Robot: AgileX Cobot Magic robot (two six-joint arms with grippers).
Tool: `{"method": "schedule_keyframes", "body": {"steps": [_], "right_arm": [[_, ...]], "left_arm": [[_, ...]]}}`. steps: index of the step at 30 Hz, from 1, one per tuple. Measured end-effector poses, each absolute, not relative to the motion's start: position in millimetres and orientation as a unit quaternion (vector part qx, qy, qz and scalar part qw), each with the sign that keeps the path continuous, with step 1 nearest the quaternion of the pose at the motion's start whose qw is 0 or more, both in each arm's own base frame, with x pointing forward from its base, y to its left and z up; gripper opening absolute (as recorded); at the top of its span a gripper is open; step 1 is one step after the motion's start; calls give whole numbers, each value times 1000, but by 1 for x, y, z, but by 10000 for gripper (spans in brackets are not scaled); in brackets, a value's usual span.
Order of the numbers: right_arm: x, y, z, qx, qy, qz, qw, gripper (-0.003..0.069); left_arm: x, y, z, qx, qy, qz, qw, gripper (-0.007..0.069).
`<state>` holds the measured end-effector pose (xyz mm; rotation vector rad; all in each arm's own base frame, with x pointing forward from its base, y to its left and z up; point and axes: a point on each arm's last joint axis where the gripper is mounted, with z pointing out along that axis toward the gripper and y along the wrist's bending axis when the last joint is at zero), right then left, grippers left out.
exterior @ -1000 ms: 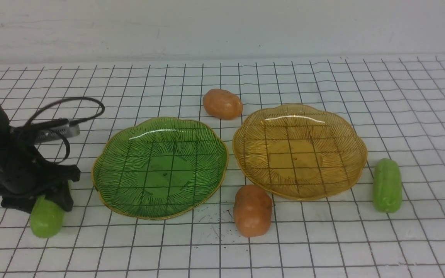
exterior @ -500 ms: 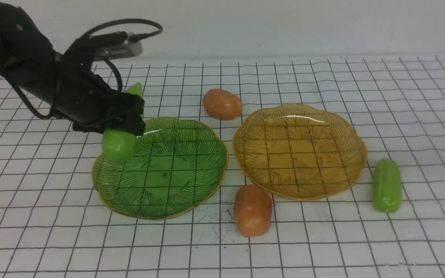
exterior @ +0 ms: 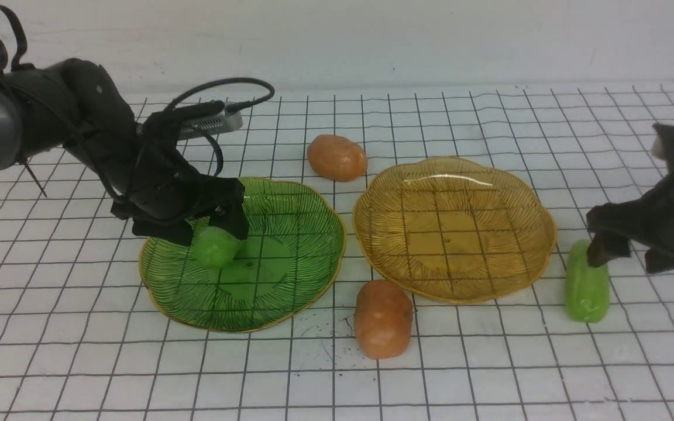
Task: Put different types of vegetables on the plate.
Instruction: 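Put the green cucumber next to the left plate into that plate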
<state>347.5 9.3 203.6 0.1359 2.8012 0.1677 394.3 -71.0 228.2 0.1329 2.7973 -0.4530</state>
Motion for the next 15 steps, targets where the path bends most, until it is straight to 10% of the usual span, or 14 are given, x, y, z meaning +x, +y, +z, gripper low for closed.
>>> {"method": "schedule_keyframes", "body": {"steps": [5, 8, 11, 15], "right_arm": [[357, 12, 177, 67, 984, 75, 146, 658], [361, 13, 158, 76, 986, 82, 126, 648], [361, 14, 152, 67, 987, 83, 116, 496], [356, 13, 158, 60, 989, 85, 102, 387]], "left_arm": [[395, -73, 250, 64, 975, -167, 132, 608], [391, -74, 277, 82, 973, -172, 129, 447], [379, -73, 307, 102, 970, -168, 145, 195], [361, -69, 337, 131, 963, -154, 179, 40]]}}
